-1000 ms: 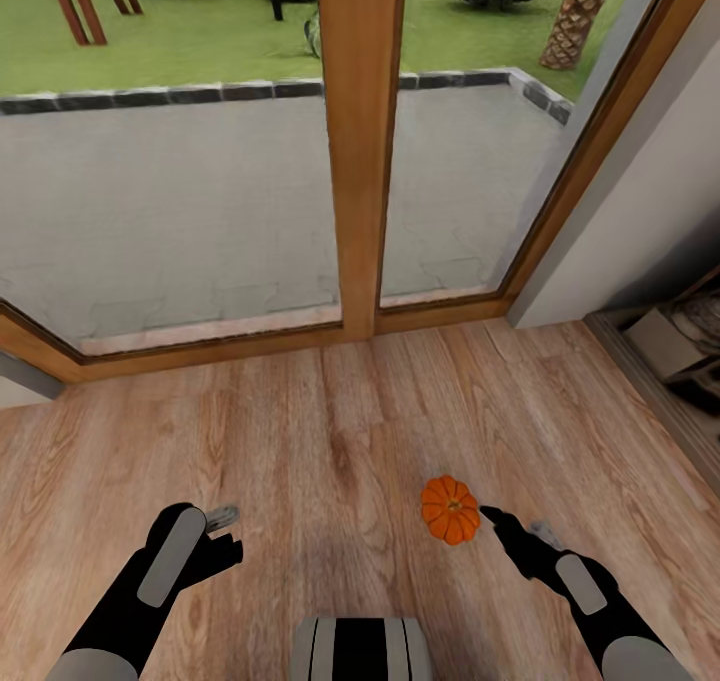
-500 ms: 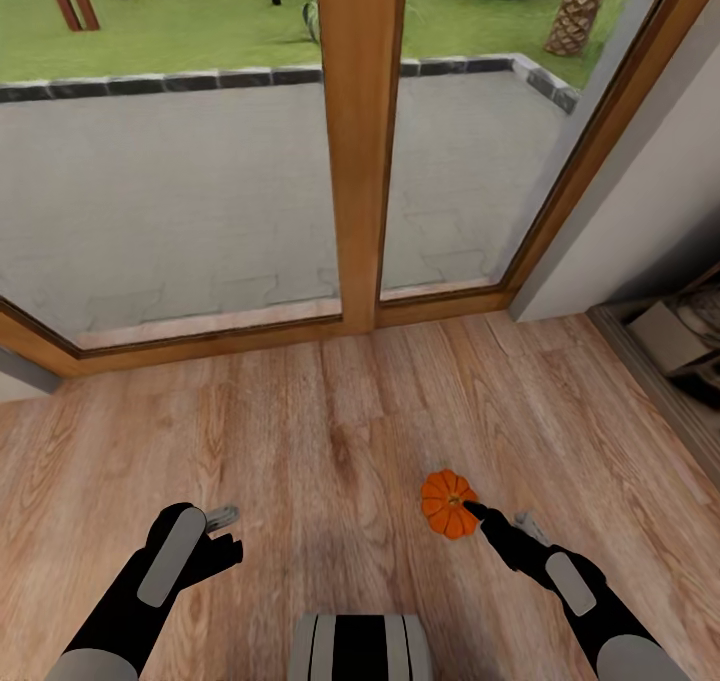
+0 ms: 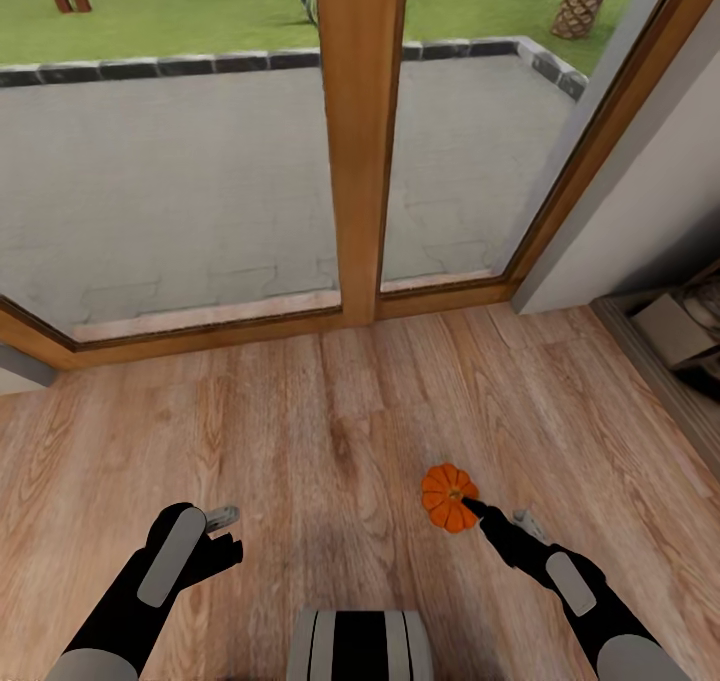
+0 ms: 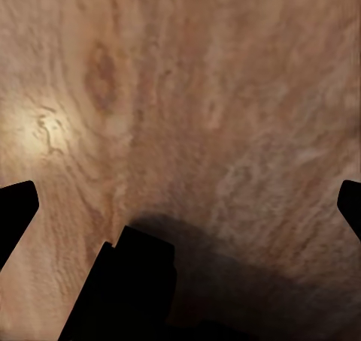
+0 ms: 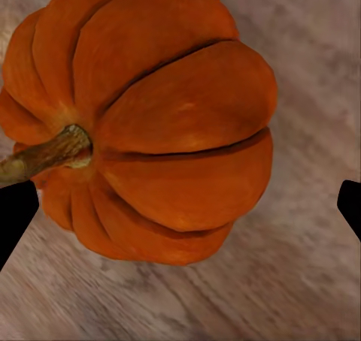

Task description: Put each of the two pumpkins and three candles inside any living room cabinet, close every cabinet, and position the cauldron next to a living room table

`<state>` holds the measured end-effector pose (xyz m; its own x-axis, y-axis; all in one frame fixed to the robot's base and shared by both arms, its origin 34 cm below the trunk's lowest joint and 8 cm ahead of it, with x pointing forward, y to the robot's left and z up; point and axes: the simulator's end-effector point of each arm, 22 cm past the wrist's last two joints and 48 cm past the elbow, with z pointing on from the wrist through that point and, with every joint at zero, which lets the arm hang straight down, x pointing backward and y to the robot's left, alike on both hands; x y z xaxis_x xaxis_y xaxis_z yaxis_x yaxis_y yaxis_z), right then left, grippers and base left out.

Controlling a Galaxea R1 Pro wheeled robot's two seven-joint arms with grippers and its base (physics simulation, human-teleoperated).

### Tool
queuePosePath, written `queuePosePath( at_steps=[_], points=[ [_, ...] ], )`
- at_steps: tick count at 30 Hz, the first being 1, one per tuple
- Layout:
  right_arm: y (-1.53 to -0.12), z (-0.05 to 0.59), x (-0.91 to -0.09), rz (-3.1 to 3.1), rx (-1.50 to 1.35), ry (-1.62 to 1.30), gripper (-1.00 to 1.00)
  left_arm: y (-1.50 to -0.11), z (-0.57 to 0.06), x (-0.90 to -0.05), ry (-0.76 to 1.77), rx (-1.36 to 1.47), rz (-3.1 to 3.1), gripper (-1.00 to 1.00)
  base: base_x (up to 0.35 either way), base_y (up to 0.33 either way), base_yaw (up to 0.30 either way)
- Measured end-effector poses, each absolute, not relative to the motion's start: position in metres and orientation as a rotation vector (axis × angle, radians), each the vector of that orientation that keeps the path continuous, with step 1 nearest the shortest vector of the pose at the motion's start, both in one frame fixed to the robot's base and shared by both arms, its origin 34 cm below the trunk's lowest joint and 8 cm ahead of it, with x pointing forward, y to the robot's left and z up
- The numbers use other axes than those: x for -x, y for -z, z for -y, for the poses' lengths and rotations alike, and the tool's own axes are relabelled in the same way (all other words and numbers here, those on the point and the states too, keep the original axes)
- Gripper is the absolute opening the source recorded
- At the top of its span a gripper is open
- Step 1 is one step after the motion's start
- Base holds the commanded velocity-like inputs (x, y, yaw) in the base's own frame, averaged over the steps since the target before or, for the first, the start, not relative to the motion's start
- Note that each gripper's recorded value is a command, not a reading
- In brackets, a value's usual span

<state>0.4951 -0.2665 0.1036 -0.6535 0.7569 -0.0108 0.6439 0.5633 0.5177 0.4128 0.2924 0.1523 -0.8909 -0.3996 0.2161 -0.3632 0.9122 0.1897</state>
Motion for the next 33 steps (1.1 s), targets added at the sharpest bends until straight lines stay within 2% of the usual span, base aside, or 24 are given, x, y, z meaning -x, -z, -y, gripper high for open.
queuePosePath(
  at_steps=[26, 33],
  points=[
    [-0.091, 0.268, -0.485, -2.574, -1.198, -0.704, 1.00, -0.141, -0.287, -0.403, 0.211, -0.534, 2.802, 1.00, 0.007, 0.000, 0.000],
    [-0.091, 0.270, -0.485, -2.573, -1.199, -0.700, 1.00, -0.141, -0.287, -0.404, 0.215, -0.543, 2.807, 1.00, 0.093, 0.000, 0.000]
  ],
)
